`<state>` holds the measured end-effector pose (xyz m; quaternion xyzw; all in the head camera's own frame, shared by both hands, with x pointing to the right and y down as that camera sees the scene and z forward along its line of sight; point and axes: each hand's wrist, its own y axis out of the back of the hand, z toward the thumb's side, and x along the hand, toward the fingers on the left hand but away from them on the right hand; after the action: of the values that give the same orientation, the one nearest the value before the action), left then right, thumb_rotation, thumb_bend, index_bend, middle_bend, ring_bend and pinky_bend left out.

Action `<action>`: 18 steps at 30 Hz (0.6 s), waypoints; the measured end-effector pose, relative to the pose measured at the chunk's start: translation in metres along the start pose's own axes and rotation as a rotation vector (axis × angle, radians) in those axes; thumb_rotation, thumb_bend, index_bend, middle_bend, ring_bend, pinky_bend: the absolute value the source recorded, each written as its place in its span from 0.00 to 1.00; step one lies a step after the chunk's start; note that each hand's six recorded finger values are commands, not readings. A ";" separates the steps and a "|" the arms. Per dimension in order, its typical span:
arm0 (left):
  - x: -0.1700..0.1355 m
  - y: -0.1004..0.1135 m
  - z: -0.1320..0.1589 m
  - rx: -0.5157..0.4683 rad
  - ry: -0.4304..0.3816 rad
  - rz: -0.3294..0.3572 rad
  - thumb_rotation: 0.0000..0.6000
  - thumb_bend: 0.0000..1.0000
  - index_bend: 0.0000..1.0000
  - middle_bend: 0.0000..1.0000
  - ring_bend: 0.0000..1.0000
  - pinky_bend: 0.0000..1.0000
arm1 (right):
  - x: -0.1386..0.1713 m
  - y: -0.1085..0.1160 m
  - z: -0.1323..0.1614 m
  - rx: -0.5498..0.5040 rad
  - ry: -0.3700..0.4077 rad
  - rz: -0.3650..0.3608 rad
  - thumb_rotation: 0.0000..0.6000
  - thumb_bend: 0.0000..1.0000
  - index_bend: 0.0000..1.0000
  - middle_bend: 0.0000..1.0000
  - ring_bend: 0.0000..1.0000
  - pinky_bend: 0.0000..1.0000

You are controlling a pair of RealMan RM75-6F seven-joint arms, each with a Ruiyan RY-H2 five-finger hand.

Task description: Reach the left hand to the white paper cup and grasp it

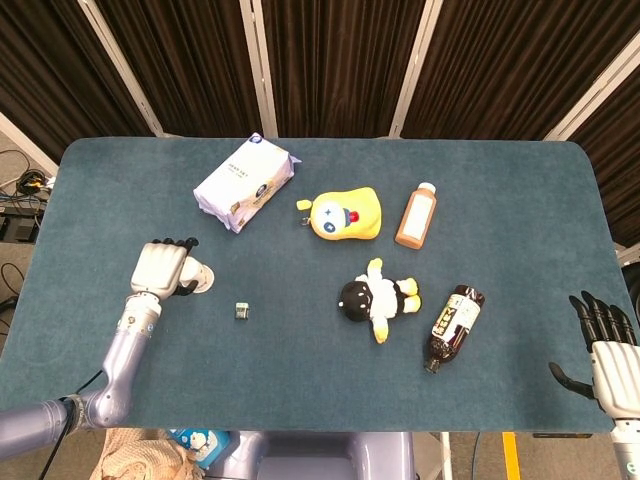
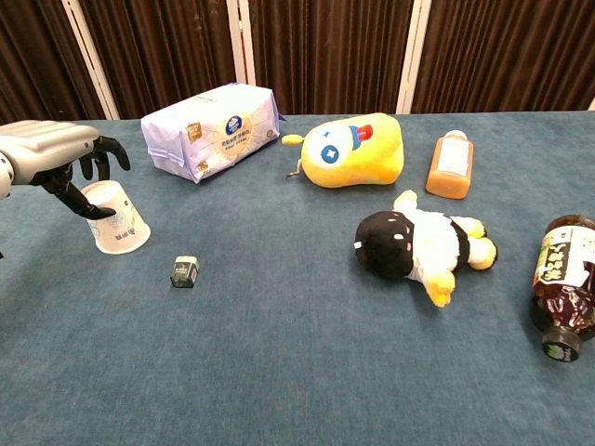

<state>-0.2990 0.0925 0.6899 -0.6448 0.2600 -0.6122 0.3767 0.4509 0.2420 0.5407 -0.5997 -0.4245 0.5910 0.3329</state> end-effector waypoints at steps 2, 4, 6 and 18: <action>0.000 -0.001 -0.002 -0.001 0.005 -0.001 1.00 0.27 0.29 0.45 0.36 0.41 | 0.000 0.000 0.000 -0.001 -0.001 0.001 1.00 0.24 0.00 0.00 0.00 0.00; 0.000 -0.001 -0.003 -0.003 0.008 0.000 1.00 0.28 0.30 0.46 0.37 0.41 | 0.000 0.000 0.000 -0.001 -0.002 0.000 1.00 0.24 0.00 0.00 0.00 0.00; -0.001 0.000 -0.003 -0.010 0.004 0.002 1.00 0.28 0.31 0.46 0.37 0.42 | 0.000 0.000 0.000 0.000 -0.003 -0.001 1.00 0.24 0.00 0.00 0.00 0.00; -0.015 0.024 0.016 -0.081 -0.078 0.040 1.00 0.28 0.29 0.45 0.37 0.41 | 0.000 0.000 0.000 0.001 -0.004 -0.002 1.00 0.24 0.00 0.00 0.00 0.00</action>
<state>-0.2819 0.0934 0.6626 -0.6776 0.2825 -0.5679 0.3722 0.4509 0.2416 0.5410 -0.5979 -0.4253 0.5922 0.3330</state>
